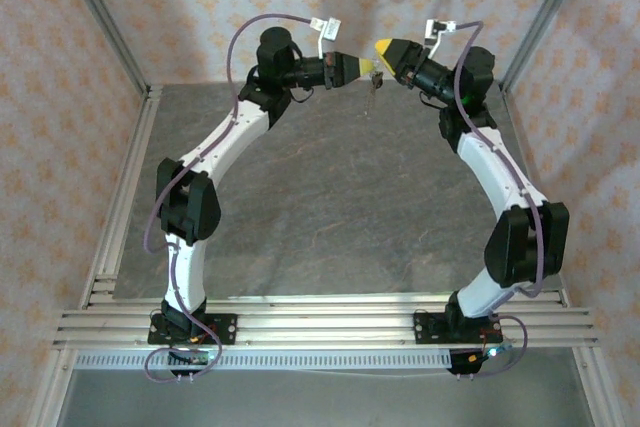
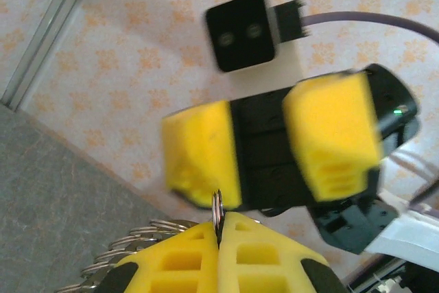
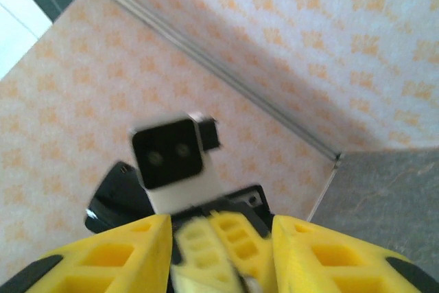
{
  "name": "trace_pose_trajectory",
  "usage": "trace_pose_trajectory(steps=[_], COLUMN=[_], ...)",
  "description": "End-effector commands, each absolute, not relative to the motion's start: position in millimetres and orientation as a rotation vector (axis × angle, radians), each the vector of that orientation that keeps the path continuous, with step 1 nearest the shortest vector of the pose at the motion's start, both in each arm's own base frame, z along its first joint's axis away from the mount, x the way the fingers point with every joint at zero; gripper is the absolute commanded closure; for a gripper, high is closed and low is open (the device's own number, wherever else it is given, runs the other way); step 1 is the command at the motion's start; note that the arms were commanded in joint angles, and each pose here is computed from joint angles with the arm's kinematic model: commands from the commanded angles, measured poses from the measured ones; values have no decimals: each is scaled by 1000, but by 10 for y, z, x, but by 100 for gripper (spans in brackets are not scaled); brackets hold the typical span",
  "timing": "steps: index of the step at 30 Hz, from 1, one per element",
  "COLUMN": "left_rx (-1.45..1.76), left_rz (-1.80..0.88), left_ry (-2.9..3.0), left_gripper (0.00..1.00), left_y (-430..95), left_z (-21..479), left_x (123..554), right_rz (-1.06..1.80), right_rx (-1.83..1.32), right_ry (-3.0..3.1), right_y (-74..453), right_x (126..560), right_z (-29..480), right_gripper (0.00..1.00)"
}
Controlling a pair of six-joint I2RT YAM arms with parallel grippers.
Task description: Put the keys on the keyring
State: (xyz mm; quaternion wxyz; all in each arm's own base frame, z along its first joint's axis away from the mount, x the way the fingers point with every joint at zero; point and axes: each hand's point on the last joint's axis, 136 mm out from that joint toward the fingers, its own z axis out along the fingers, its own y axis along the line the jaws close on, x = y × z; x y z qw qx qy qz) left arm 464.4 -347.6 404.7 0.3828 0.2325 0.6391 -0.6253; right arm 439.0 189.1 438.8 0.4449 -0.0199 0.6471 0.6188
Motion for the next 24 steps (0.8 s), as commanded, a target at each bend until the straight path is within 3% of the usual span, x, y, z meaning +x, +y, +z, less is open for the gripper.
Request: trace_pose_trajectory(steps=[1,9,24], left_rx=[600,566,751], left_rz=[-1569,-1556,-1502], left_ry=[1484,1457,1469], left_gripper=[100,100,100], left_y=[-3402,-3353,-3380], left_z=[4470,4523,4577], left_x=[4520,4506,4061], right_rz=[1450,1333,1140], right_rx=[15,144,-171], right_ry=[1453,1463,1647], right_y=[1620,1426,1771], right_x=[4225,3978,3574], right_z=[4788,4459,3882], right_gripper=[56,56,54])
